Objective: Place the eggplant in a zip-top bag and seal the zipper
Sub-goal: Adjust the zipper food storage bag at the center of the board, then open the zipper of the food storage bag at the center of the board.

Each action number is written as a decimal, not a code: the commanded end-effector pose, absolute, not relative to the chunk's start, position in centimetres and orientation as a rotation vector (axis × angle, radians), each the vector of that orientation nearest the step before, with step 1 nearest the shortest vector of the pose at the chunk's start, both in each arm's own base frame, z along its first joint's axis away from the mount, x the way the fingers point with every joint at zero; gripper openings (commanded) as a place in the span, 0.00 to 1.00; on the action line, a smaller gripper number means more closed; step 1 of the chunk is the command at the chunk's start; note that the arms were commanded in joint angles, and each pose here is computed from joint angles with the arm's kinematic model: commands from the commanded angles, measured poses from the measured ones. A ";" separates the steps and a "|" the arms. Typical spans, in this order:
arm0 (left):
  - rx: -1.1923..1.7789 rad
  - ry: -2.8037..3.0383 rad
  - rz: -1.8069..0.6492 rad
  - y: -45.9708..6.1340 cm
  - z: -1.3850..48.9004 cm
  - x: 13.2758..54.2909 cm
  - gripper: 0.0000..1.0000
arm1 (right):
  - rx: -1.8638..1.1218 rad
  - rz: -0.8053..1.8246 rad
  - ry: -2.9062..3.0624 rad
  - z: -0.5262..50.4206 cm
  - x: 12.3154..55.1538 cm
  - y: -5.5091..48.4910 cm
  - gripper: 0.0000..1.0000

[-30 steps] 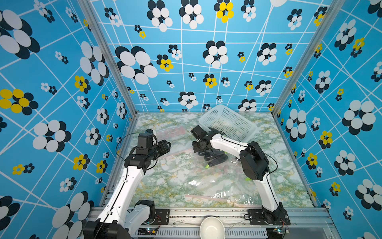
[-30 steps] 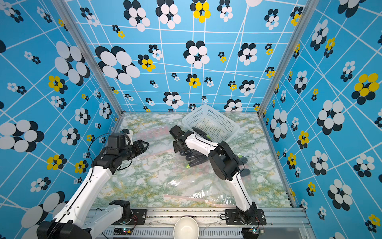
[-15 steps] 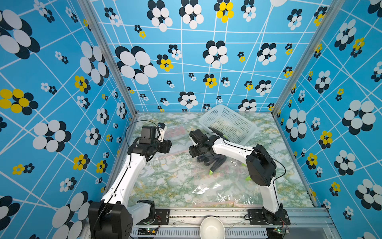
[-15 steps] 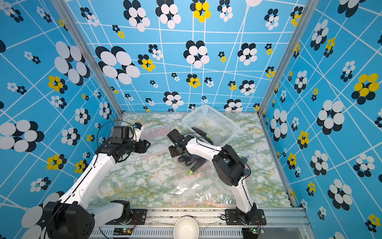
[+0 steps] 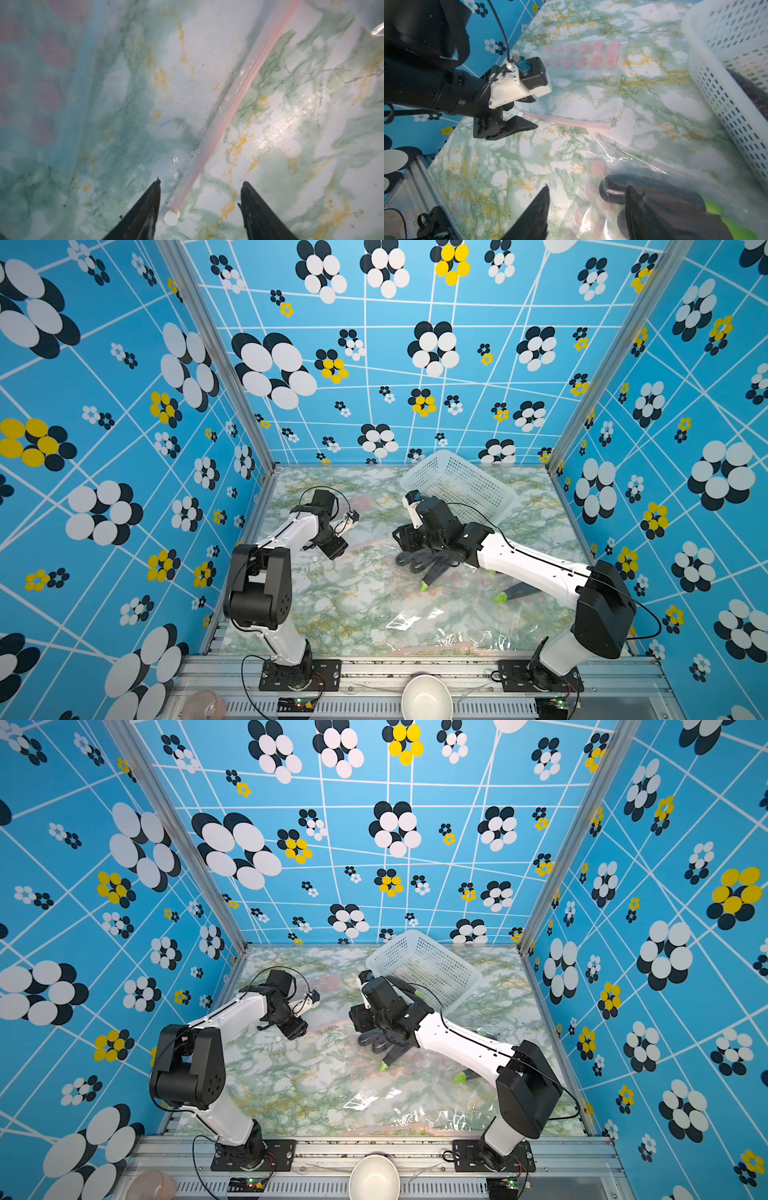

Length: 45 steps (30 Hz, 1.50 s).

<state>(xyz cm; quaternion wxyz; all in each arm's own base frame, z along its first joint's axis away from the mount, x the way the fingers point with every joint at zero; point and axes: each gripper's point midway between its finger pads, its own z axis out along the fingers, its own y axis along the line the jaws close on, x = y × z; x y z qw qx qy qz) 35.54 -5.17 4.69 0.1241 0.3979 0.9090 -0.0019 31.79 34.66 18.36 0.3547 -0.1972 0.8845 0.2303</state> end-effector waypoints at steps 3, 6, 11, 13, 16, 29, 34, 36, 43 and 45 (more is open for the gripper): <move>1.243 2.637 -0.009 -4.6 4.0 37.7 0.64 | -0.498 0.633 2.257 19.4 31.0 34.4 0.59; 1.261 2.656 -0.057 -4.9 3.1 38.1 0.64 | -0.509 0.607 2.252 19.5 31.0 34.0 0.59; 1.290 2.680 -0.169 -5.5 2.5 37.5 0.68 | -0.530 0.586 2.256 19.5 30.9 33.8 0.59; 1.312 2.667 -0.248 -6.1 2.7 36.9 0.73 | -0.538 0.586 2.261 19.4 30.9 33.8 0.59; 1.308 2.663 -0.311 -6.4 2.8 36.4 0.77 | -0.549 0.590 2.273 18.9 30.7 34.0 0.59; 1.210 2.768 -0.348 -5.3 1.0 37.2 0.63 | -0.584 0.569 2.283 18.7 30.4 34.1 0.59; 1.180 2.805 -0.413 -5.5 0.6 37.2 0.55 | -0.591 0.556 2.288 18.5 30.2 33.9 0.58; 1.163 2.813 -0.440 -5.5 0.4 37.2 0.51 | -0.593 0.552 2.290 18.5 30.2 33.9 0.58; 1.115 2.841 -0.463 -5.6 0.2 37.3 0.37 | -0.596 0.527 2.287 18.5 30.1 33.5 0.58; 1.110 2.848 -0.457 -5.8 0.2 37.1 0.35 | -0.595 0.526 2.286 18.5 30.0 33.5 0.58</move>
